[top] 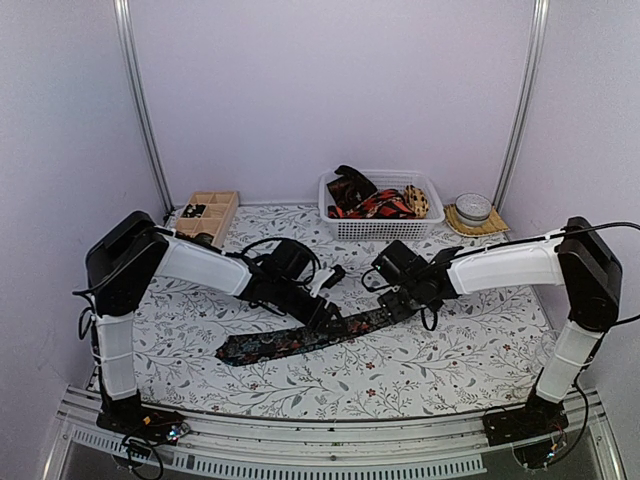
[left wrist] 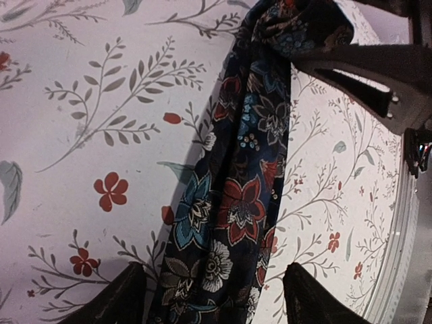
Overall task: Roll the ties
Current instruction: Roll the tie at the center of the board.
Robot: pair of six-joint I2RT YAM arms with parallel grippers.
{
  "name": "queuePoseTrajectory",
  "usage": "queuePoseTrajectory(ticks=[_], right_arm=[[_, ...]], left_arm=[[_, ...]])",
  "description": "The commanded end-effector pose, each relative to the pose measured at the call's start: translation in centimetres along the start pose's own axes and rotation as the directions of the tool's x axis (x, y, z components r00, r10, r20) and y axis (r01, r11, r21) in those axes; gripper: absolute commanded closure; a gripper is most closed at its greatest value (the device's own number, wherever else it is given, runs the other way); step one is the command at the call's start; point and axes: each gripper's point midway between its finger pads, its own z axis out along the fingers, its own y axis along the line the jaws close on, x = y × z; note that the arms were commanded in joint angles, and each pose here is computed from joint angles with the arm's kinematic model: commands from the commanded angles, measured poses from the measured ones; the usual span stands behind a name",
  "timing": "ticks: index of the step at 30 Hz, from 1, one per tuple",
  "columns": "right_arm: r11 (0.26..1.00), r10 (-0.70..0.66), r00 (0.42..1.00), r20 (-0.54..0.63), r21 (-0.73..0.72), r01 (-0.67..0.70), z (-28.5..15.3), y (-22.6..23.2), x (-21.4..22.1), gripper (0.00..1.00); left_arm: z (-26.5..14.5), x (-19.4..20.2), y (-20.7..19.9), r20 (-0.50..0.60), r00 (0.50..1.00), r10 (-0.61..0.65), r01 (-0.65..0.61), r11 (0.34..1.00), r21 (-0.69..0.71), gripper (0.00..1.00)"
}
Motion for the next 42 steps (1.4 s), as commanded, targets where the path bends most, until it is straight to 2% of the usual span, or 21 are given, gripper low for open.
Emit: queuePoseTrajectory(ticks=[1,6,10,12,14,17,19,22,30,39,42], right_arm=[[0.996,0.067,0.989,0.130,-0.068,-0.058,-4.7,-0.8,-4.0,0.23],[0.967,0.170,0.975,0.143,-0.214,-0.137,-6.3,-0.9,-5.0,0.22],[0.875,0.359,0.921,0.153,-0.399,-0.275,-8.2,-3.0,-6.3,0.24],[0.819,0.454,0.880,0.138,-0.453,-0.351,-8.6,-4.8,-6.4,0.29],[0.766,0.534,0.837,0.118,-0.487,-0.420,-8.6,-6.7,-6.2,0.39],[0.710,0.580,0.813,0.040,-0.513,-0.481,-7.1,-7.3,-4.8,0.54],[0.690,0.587,0.810,-0.007,-0.519,-0.504,-5.9,-7.1,-3.9,0.68],[0.656,0.589,0.805,-0.068,-0.541,-0.526,-4.3,-6.2,-2.8,0.75],[0.594,0.551,0.817,-0.170,-0.607,-0.527,-1.9,-3.6,-1.9,0.80],[0.589,0.505,0.832,-0.231,-0.613,-0.527,-0.7,-2.3,-0.4,0.83],[0.564,0.475,0.837,-0.272,-0.637,-0.526,-0.4,-1.1,0.4,0.85]], left_arm=[[1.4,5.5,2.4,-0.174,0.978,-0.112,0.102,0.992,-0.068,0.30],[1.4,5.2,2.4,-0.173,0.979,-0.106,0.096,0.993,-0.068,0.30],[1.4,5.2,2.4,-0.173,0.979,-0.106,0.096,0.993,-0.069,0.30],[1.4,5.1,2.4,-0.172,0.979,-0.106,0.096,0.993,-0.068,0.30],[1.5,5.2,2.4,-0.174,0.979,-0.107,0.096,0.993,-0.067,0.29],[1.5,5.2,2.4,-0.174,0.979,-0.108,0.098,0.993,-0.068,0.30],[1.5,5.2,2.4,-0.174,0.979,-0.110,0.099,0.993,-0.067,0.29],[1.5,5.2,2.4,-0.173,0.979,-0.109,0.099,0.993,-0.067,0.29],[1.6,5.5,2.6,-0.180,0.977,-0.113,0.101,0.992,-0.075,0.30],[1.7,5.6,2.7,-0.181,0.977,-0.115,0.102,0.992,-0.076,0.30],[1.7,5.5,2.7,-0.182,0.977,-0.114,0.102,0.992,-0.074,0.30]])
